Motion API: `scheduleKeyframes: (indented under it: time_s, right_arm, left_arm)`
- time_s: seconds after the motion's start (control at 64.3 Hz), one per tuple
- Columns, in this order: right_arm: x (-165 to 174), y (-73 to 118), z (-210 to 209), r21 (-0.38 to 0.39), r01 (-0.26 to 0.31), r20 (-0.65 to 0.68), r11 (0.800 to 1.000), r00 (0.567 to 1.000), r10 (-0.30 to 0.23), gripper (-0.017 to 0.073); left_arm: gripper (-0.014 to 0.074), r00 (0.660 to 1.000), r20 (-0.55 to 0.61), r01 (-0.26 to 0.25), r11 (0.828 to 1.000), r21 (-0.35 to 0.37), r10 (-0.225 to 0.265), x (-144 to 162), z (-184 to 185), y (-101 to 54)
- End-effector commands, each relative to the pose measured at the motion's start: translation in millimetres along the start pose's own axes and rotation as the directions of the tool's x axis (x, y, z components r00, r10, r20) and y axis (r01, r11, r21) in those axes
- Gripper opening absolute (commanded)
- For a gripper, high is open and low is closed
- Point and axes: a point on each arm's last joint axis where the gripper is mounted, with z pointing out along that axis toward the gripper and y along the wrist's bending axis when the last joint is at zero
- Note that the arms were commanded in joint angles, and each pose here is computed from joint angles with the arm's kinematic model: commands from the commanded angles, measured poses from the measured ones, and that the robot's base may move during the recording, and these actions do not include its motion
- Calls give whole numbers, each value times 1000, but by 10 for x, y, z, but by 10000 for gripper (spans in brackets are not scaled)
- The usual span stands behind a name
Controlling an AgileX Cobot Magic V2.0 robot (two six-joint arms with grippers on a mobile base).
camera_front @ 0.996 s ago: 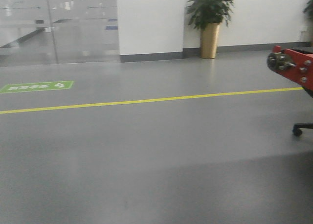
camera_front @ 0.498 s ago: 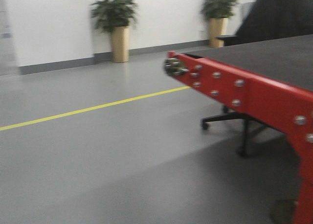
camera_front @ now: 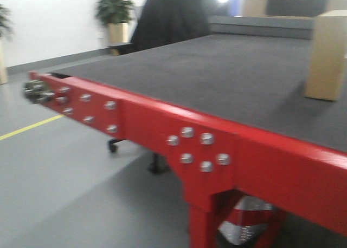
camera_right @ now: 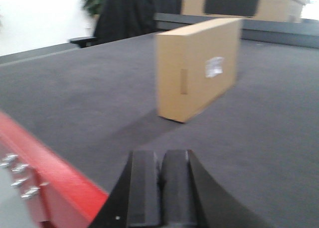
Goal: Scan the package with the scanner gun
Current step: 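Drive alongside the conveyor and stop facing the box and scanner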
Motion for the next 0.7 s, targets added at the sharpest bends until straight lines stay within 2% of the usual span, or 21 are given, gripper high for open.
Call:
scheduleKeyframes:
  time_s: [0.0, 0.684]
  right_arm:
    - [-19, 0, -3, 0, 6, 21, 1000, 1000, -6, -160]
    - [-19, 0, -3, 0, 6, 21, 1000, 1000, -6, -160]
  left_arm:
    - [-111, 1000, 26, 5, 1000, 1, -5, -32, -5, -1]
    - [-111, 1000, 26, 5, 1000, 1, -5, -32, -5, -1]
